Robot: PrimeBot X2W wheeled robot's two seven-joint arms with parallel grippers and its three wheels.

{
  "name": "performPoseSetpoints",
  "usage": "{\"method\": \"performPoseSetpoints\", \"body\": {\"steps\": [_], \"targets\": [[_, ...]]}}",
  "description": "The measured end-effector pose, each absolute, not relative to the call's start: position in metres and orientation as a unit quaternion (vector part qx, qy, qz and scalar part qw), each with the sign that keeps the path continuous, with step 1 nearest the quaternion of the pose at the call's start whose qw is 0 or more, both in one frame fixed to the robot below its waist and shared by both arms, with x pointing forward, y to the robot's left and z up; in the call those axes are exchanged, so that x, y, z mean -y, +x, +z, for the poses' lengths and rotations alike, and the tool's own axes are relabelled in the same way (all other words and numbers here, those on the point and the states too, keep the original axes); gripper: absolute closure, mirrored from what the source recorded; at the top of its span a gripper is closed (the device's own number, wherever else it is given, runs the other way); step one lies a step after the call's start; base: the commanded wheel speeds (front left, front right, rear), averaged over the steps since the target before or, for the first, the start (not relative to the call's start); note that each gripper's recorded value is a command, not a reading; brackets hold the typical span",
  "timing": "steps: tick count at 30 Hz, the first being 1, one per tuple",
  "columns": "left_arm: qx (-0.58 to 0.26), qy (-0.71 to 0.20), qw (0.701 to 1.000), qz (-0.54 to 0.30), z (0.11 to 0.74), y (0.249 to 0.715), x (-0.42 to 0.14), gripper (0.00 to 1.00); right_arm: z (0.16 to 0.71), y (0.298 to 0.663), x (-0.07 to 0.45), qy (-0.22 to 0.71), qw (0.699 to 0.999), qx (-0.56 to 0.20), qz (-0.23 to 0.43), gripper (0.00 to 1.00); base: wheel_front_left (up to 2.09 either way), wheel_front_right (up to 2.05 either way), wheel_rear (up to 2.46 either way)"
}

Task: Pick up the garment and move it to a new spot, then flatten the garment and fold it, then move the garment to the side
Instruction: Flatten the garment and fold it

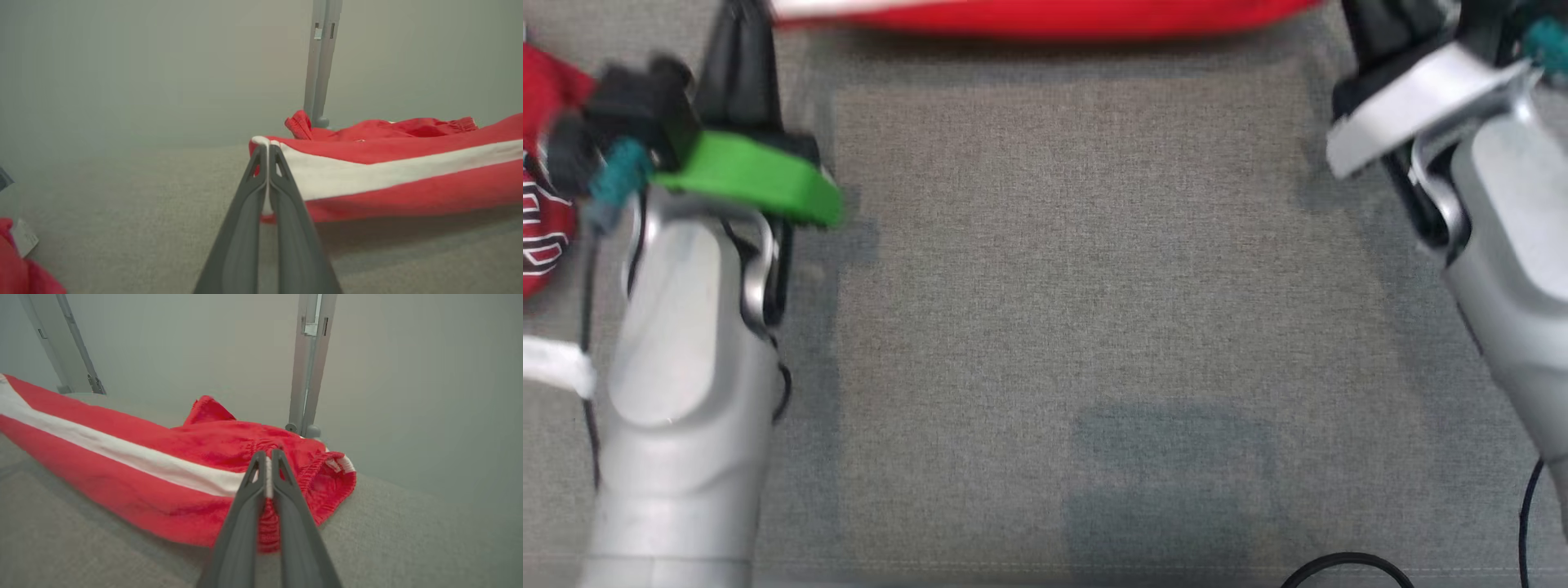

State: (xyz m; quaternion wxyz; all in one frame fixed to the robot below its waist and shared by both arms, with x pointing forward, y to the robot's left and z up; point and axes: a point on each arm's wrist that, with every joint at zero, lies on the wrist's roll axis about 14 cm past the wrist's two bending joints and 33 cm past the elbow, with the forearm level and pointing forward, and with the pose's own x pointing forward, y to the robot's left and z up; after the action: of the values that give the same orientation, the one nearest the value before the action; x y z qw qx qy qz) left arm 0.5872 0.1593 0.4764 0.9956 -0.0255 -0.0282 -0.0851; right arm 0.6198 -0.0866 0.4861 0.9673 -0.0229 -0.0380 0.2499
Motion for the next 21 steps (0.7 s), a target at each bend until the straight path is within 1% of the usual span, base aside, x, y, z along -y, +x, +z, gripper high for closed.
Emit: {"method": "performPoseSetpoints", "body": {"steps": [4, 8, 15, 21], "targets": [[-0.068, -0.066, 0.994, -0.059, 0.411, 0.531, -0.165, 1.00, 0.437, 0.569, 0.089, 0.016, 0.967, -0.035, 0.253, 1.00, 0.00, 0.00, 0.00], [-0.124, -0.086, 0.988, -0.042, 0.381, 0.483, -0.166, 1.00, 0.411, 0.522, 0.103, 0.051, 0.968, -0.087, 0.232, 1.00, 0.00, 0.00, 0.00], [-0.168, -0.110, 0.979, -0.029, 0.367, 0.418, -0.163, 1.00, 0.392, 0.446, 0.124, 0.070, 0.968, -0.145, 0.194, 1.00, 0.00, 0.00, 0.00], [-0.191, -0.117, 0.974, -0.027, 0.363, 0.363, -0.159, 1.00, 0.379, 0.381, 0.127, 0.071, 0.961, -0.187, 0.191, 1.00, 0.00, 0.00, 0.00]]}}
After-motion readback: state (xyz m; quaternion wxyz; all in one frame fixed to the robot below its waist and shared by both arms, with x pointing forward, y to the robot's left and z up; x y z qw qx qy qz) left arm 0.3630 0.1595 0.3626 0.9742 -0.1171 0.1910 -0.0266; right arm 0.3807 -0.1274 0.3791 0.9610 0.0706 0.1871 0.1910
